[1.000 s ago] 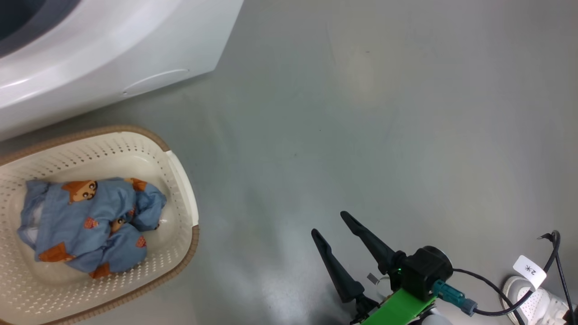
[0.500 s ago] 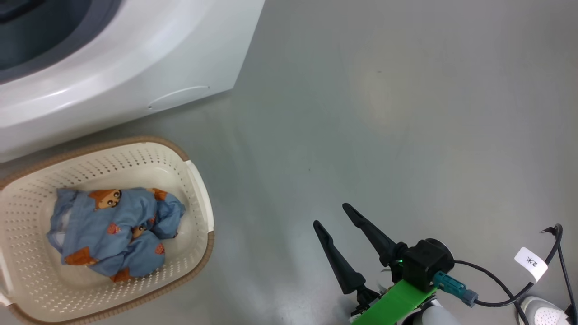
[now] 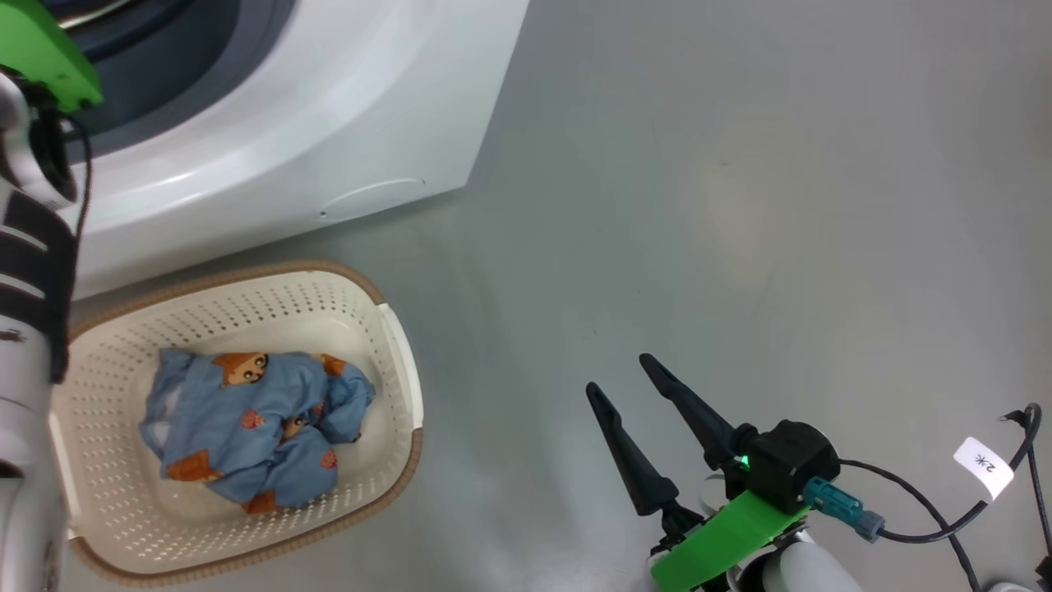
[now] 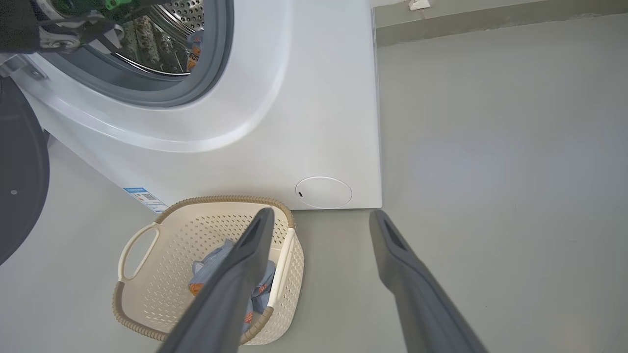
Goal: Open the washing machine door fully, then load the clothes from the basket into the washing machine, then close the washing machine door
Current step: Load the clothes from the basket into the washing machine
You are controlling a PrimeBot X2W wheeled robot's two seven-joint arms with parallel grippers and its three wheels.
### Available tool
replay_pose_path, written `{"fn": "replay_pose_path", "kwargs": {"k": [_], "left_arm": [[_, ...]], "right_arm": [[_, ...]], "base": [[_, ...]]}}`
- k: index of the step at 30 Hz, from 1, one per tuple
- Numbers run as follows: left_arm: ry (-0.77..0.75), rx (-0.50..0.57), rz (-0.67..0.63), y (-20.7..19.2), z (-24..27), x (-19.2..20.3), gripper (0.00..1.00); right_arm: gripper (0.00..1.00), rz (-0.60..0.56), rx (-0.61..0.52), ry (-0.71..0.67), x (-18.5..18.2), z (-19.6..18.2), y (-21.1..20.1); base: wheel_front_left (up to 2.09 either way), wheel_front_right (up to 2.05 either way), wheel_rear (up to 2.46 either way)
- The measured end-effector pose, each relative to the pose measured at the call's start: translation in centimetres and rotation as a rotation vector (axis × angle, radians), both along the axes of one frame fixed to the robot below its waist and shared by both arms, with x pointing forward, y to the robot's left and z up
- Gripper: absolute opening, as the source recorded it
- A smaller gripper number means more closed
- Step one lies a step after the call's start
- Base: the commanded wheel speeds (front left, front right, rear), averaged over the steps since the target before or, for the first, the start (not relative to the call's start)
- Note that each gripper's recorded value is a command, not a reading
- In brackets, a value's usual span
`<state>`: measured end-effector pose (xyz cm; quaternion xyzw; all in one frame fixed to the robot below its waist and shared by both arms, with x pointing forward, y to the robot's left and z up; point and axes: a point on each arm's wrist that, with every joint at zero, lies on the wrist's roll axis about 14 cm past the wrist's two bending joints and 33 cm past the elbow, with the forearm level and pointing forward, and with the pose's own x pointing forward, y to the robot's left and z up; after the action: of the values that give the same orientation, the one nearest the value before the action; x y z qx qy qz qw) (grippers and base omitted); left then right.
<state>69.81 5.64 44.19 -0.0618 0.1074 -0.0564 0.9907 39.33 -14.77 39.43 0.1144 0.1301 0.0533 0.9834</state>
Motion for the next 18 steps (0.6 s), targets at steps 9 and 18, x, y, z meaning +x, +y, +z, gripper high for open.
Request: {"fn": "replay_pose_path", "kwargs": {"k": [9,18], "left_arm": [[-0.011,-0.022,-0.016,-0.2,1.8,-2.2,1.0],[-0.031,-0.05,-0.047,0.0,3.4,-5.1,1.0]], "right_arm": [[1.0,0.004,0.006,-0.043,0.4,1.4,0.1],[1.0,-0.008,0.002,-0.103,0.8,3.3,-0.4]], "base": [[0.0,0.0,0.0],[0.0,0.0,0.0]]}}
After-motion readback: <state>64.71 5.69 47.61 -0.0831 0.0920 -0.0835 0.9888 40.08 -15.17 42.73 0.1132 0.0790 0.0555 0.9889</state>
